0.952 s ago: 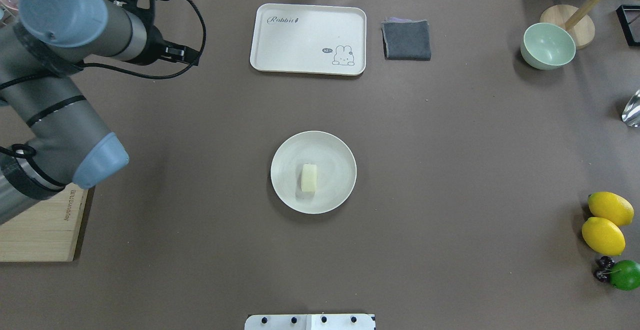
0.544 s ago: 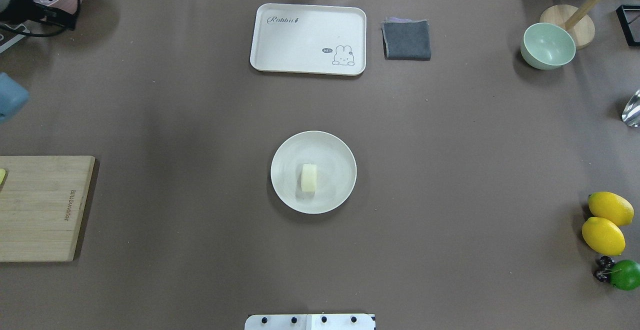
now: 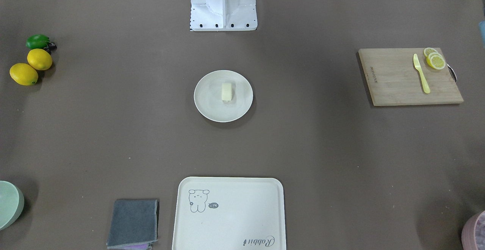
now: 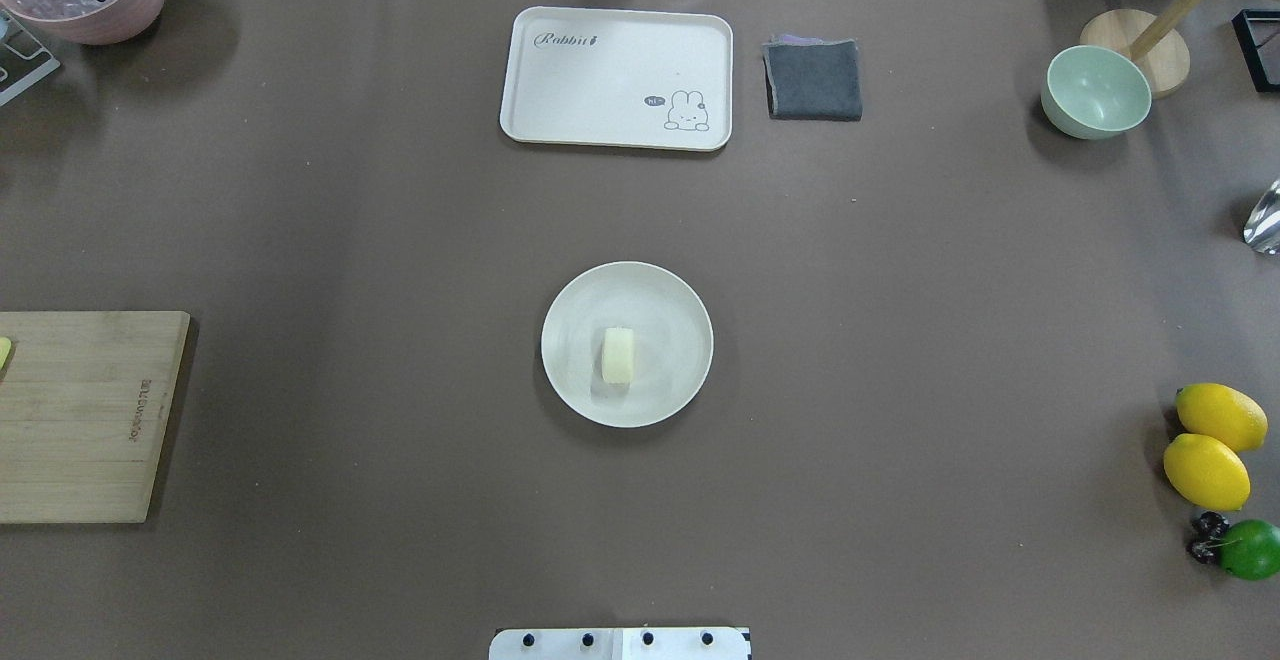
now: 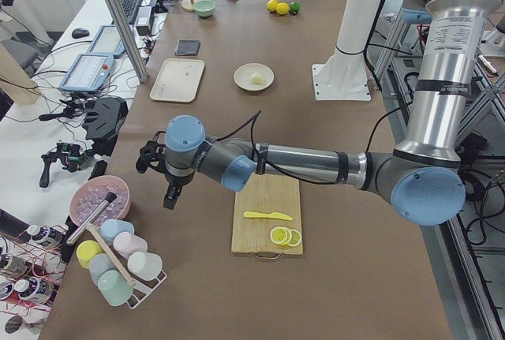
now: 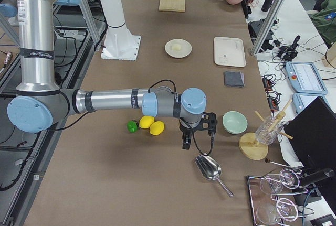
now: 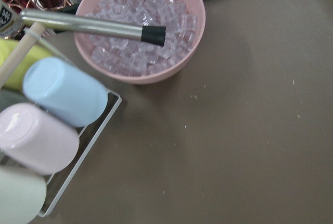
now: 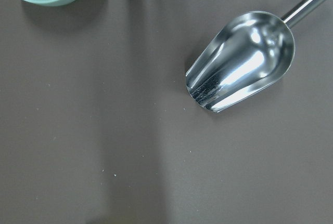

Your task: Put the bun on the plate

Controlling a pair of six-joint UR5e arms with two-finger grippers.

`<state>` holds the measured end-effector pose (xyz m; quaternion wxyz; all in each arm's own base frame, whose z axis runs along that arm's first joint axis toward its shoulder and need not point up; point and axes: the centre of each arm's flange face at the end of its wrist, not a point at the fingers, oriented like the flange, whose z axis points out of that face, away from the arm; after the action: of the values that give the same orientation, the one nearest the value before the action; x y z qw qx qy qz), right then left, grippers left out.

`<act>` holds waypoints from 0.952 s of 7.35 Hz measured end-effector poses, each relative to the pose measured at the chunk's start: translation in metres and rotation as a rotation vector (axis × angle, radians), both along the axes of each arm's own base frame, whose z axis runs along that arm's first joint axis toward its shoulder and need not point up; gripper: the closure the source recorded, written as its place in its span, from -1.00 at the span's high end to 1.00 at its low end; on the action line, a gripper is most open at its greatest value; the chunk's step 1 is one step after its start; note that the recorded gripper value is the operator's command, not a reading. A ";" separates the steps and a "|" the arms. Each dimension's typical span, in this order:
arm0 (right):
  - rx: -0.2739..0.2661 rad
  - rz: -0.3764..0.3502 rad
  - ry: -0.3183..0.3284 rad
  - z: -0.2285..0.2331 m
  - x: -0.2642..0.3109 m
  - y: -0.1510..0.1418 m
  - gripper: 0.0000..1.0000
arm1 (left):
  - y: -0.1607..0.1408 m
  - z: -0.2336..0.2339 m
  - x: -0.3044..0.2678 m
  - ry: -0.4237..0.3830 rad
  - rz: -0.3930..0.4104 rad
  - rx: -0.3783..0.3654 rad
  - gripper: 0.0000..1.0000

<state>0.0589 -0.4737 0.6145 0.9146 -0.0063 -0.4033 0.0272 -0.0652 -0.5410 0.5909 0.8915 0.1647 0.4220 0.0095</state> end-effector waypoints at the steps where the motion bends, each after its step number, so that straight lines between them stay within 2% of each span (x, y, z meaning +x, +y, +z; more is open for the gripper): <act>1: -0.001 0.002 -0.001 -0.001 0.000 -0.002 1.00 | 0.027 0.028 -0.015 0.013 0.004 -0.021 0.95; 3: -0.006 0.011 -0.001 -0.004 0.000 -0.007 1.00 | 0.047 0.045 -0.023 -0.006 0.012 -0.024 0.95; 7: -0.006 0.015 -0.001 -0.007 0.000 -0.009 1.00 | 0.057 -0.010 -0.027 -0.102 -0.007 -0.116 0.95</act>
<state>0.0585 -0.4826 0.6077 0.9143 -0.0062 -0.4035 0.0352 -0.0924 -0.4836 0.5810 0.9199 0.1137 0.3753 -0.0095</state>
